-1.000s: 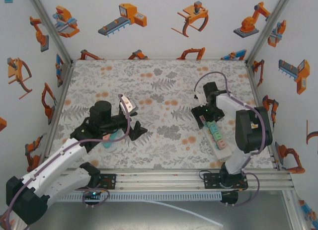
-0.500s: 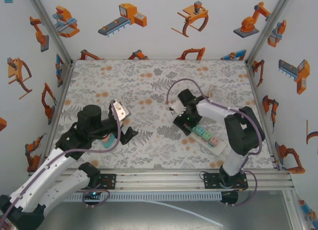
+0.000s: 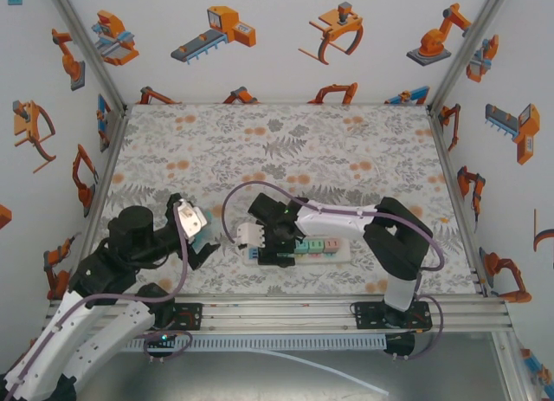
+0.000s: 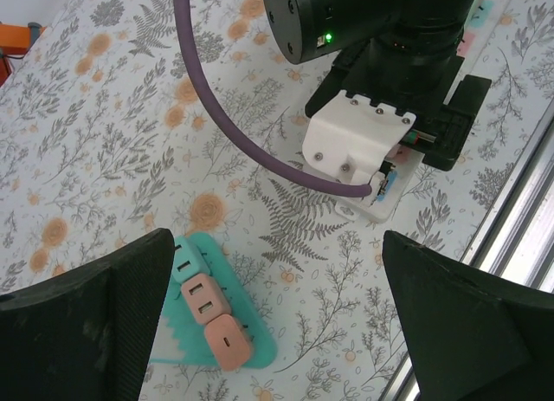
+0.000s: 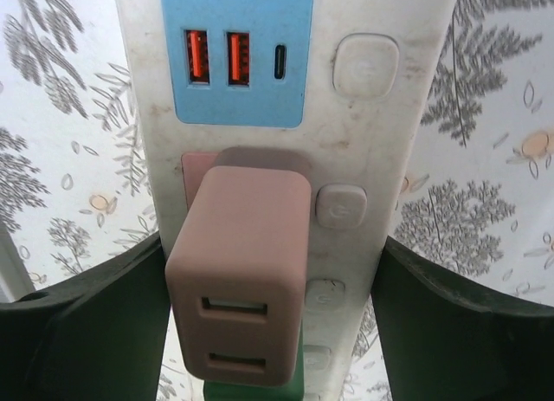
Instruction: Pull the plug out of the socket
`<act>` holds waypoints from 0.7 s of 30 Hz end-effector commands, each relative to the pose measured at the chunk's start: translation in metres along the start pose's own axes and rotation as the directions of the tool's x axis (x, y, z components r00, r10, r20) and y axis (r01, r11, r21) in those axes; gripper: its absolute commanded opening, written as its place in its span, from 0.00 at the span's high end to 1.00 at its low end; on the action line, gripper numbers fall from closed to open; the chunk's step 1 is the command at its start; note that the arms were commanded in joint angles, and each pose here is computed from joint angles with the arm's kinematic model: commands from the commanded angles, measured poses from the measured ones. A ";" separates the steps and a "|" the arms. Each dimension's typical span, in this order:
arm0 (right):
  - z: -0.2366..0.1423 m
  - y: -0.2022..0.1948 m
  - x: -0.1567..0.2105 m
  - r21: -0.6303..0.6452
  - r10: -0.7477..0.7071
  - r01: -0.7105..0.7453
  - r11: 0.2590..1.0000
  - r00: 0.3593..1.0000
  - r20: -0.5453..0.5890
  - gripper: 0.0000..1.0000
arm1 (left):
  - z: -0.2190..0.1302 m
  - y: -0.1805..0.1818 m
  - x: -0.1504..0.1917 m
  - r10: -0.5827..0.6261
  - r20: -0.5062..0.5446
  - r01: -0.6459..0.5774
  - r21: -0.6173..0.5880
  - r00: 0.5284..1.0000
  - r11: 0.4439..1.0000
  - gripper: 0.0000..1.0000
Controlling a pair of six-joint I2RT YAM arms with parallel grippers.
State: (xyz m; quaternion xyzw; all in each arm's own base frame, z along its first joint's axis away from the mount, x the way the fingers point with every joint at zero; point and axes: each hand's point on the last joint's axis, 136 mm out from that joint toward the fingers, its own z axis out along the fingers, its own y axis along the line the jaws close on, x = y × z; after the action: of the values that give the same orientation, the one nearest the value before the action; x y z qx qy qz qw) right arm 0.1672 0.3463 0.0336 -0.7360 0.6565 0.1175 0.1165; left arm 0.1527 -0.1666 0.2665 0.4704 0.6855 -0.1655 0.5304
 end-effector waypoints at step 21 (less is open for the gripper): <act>-0.130 -0.014 -0.024 0.173 -0.053 -0.020 0.985 0.912 0.407 0.16 | 0.021 0.033 -0.013 -0.354 0.059 0.359 -0.121 0.933 0.925 0.03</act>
State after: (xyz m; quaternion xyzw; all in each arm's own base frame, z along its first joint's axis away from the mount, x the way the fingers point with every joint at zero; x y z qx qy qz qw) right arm 0.1735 0.3439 0.1466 -0.7139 0.6132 0.1810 0.2857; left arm 0.1738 -0.1702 0.2714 0.3930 0.7270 -0.1890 0.5303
